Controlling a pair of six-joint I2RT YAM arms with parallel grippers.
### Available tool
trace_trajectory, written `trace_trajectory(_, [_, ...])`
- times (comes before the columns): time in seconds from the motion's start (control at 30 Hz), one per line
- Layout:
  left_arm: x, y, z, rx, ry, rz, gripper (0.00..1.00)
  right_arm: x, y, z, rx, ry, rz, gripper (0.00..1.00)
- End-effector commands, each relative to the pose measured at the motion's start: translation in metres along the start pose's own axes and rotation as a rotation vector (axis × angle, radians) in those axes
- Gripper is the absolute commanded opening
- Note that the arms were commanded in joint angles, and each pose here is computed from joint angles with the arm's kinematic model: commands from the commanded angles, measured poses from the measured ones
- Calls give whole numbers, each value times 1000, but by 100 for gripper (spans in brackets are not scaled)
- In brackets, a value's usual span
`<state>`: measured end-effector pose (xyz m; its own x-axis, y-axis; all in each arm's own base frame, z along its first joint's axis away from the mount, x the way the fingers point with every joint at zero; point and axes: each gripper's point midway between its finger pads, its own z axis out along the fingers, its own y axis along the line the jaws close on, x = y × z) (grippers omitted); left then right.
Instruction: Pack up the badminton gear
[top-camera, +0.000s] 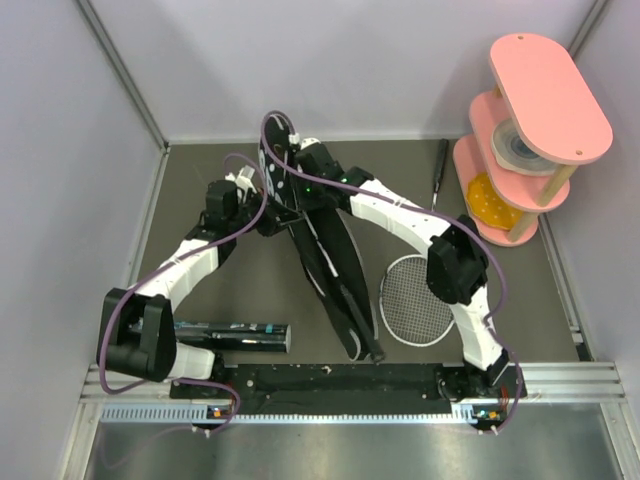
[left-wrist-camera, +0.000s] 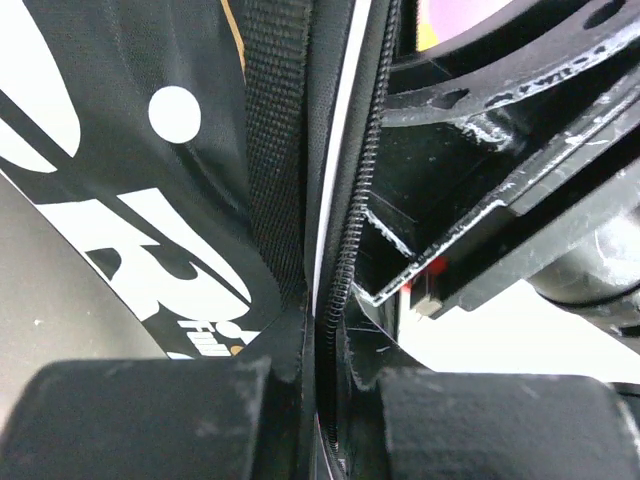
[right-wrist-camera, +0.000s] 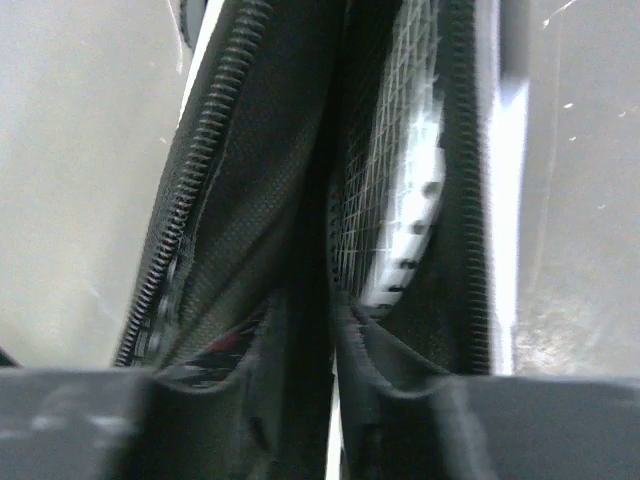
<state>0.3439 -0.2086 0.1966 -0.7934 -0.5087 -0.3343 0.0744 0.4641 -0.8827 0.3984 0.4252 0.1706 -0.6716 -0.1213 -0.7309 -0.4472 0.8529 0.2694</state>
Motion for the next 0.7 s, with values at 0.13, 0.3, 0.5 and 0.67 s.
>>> trace_trajectory(0.13, [-17,-35,-1,126,-50,95,0,47,-13,-71,-51,170,-96,57])
trace_trajectory(0.3, [-18,-32,1,120,-48,92,0,81,-16,-100,-107,249,-127,57])
trace_trajectory(0.5, [-16,-31,2,121,-41,94,0,130,-24,-104,-109,355,-178,51])
trace_trajectory(0.67, [-14,-31,1,124,-32,96,0,131,-15,-94,-101,323,-191,23])
